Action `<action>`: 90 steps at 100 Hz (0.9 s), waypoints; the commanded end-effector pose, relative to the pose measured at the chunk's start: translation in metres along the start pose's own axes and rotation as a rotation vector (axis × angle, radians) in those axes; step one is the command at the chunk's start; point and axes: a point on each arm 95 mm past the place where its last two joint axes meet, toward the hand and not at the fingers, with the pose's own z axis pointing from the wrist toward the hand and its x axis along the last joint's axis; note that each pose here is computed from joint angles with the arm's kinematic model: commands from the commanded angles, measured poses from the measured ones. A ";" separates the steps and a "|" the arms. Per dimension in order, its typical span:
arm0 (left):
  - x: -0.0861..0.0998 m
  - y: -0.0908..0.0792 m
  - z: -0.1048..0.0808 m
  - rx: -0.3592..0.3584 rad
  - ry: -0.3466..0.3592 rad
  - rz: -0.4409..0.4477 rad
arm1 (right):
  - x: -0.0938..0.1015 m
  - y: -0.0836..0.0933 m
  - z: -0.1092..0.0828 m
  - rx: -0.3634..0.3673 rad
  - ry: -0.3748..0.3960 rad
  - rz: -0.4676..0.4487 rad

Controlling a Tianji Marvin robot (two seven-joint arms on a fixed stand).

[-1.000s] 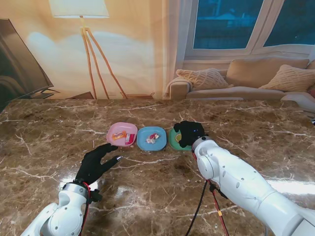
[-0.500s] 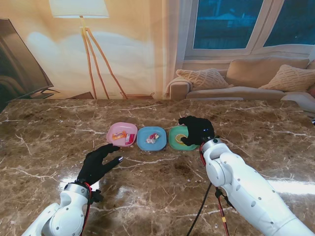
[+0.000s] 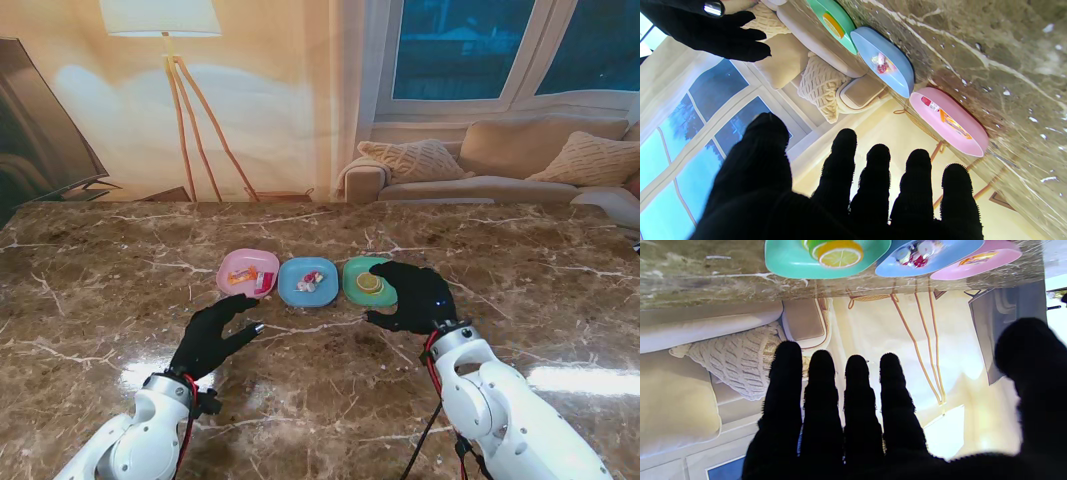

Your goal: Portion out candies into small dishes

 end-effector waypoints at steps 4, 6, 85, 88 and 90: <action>-0.001 0.006 -0.001 -0.027 0.007 -0.017 | 0.007 -0.020 -0.016 0.046 0.012 0.051; -0.001 0.006 -0.001 -0.029 0.010 -0.021 | 0.008 -0.022 -0.018 0.048 0.016 0.065; 0.021 0.009 -0.011 -0.062 0.089 -0.071 | 0.027 -0.042 -0.064 -0.012 -0.015 0.397; 0.022 0.008 -0.011 -0.062 0.089 -0.071 | 0.027 -0.041 -0.065 -0.010 -0.015 0.399; 0.023 0.008 -0.011 -0.063 0.089 -0.071 | 0.027 -0.041 -0.065 -0.009 -0.015 0.400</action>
